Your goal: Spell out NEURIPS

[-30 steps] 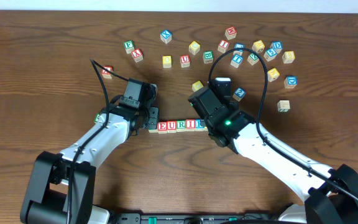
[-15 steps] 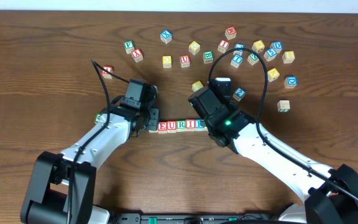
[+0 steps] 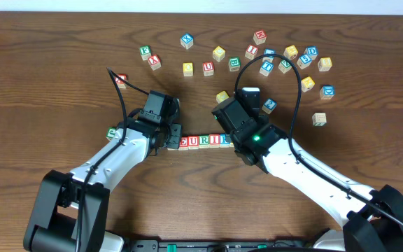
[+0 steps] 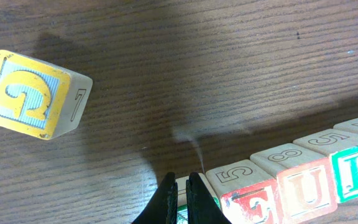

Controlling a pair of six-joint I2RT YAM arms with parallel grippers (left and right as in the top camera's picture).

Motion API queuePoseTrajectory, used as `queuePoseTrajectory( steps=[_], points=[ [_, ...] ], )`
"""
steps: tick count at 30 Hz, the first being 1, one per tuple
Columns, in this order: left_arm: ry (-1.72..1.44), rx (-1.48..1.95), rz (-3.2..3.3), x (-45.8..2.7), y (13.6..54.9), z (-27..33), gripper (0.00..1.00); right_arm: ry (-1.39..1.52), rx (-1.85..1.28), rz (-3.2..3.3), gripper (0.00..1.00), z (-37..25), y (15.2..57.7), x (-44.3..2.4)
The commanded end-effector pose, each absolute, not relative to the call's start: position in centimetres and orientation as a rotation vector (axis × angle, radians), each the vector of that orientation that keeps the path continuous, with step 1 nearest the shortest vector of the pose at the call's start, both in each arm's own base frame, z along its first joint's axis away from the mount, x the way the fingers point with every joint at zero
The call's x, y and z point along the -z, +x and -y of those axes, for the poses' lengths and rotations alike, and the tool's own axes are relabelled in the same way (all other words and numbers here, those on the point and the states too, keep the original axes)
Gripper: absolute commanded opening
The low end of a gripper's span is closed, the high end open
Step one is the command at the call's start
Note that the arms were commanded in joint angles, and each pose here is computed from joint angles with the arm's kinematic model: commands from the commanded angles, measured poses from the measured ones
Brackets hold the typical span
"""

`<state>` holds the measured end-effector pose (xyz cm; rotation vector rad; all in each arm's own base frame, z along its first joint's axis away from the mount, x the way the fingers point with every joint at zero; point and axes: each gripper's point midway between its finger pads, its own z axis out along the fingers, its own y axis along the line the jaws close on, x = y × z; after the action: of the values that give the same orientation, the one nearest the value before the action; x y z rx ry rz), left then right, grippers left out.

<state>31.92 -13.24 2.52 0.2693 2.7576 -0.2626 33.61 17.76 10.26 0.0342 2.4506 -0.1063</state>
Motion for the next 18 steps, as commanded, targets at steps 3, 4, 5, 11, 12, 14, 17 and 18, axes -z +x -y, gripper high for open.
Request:
queuePoseTrajectory(
  steps=[3,4,5,11,12,14,17,18],
  points=[
    [0.264,0.267,-2.76,-2.64,32.2,13.44,0.07,0.067,0.124,-2.437,0.01,-17.47,33.98,-10.43],
    [0.264,0.267,-2.76,-2.64,32.2,13.44,0.07,0.067,0.124,-2.437,0.01,-17.47,33.98,-10.43],
    [0.264,0.267,-2.76,-2.64,32.2,13.44,0.08,0.067,0.124,-2.437,0.01,-17.47,33.98,-10.43],
    [0.264,0.267,-2.758,-2.66,32.25,13.45,0.07,0.067,0.124,-2.437,0.01,-17.47,33.98,-10.43],
    [0.265,0.267,-2.756,-2.67,32.28,13.46,0.07,0.067,0.123,-2.437,0.01,-17.47,33.98,-10.43],
    [0.265,0.266,-2.754,-2.69,32.33,13.46,0.07,0.067,0.123,-2.437,0.01,-17.47,33.98,-10.42],
    [0.256,0.229,-2.743,-2.73,32.67,13.05,0.07,0.066,0.126,-2.439,0.01,-17.42,33.93,-10.39],
    [0.252,0.215,-2.739,-2.74,32.8,12.9,0.07,0.065,0.126,-2.44,0.01,-17.43,33.92,-10.39]
  ],
)
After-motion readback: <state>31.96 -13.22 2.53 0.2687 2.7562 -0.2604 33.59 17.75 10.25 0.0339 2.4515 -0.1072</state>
